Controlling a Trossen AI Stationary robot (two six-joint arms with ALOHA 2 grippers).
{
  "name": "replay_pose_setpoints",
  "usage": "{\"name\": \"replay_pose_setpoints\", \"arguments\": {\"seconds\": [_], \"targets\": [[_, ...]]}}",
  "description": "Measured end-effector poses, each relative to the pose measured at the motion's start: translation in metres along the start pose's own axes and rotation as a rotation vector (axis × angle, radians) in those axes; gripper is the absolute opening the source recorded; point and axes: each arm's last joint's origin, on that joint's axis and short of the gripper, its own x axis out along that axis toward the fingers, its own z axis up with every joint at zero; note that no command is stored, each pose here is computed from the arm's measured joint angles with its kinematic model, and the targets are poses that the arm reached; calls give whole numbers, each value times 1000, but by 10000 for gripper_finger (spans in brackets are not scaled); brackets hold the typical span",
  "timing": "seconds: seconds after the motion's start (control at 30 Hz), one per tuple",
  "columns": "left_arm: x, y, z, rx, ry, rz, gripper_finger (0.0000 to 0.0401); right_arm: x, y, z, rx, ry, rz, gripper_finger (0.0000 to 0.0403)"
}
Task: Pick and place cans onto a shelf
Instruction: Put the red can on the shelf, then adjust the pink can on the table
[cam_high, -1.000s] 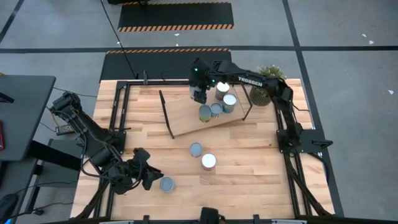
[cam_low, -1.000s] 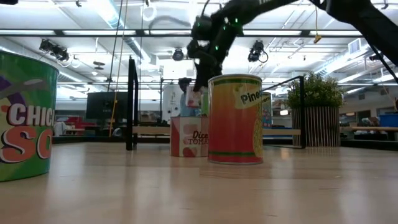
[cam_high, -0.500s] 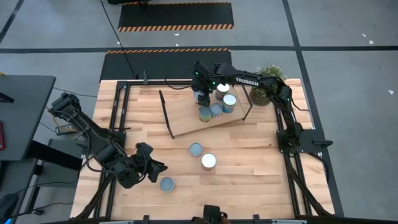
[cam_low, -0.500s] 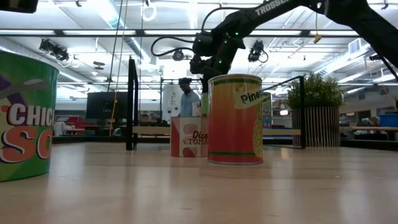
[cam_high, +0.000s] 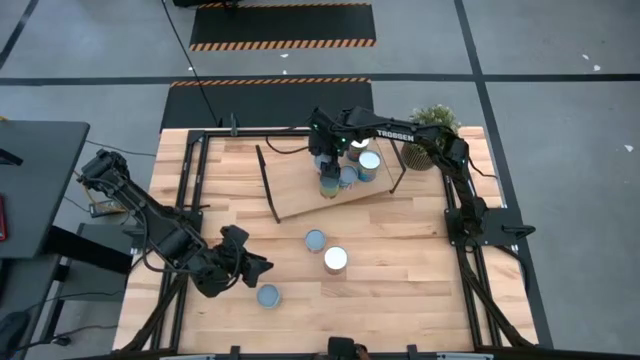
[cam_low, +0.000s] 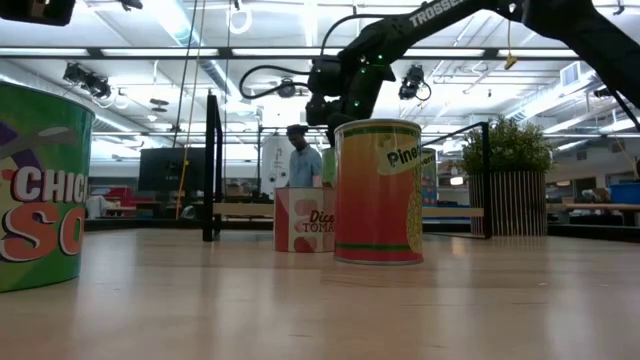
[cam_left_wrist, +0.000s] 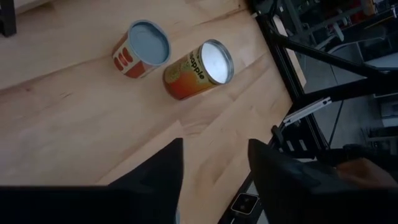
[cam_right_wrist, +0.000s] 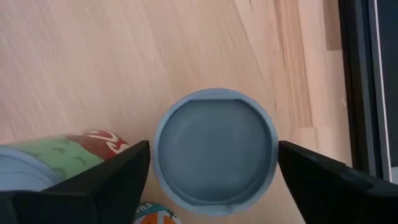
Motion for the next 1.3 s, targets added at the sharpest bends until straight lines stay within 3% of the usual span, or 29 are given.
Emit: {"name": "replay_pose_setpoints", "arguments": {"seconds": [0.23,0.73,0.9,1.3], "targets": [[0,0,-1,1,29,1,234,-4,3,0,-1,9,2,374],[0,1,-2,56,52,6,203,-50,4,24,6,-85,-80,369],[0,1,-2,67,52,9,199,-56,21,35,11,-124,-71,368],[0,2,-1,74,50,14,199,-33,75,45,-205,-123,-154,368]]}}
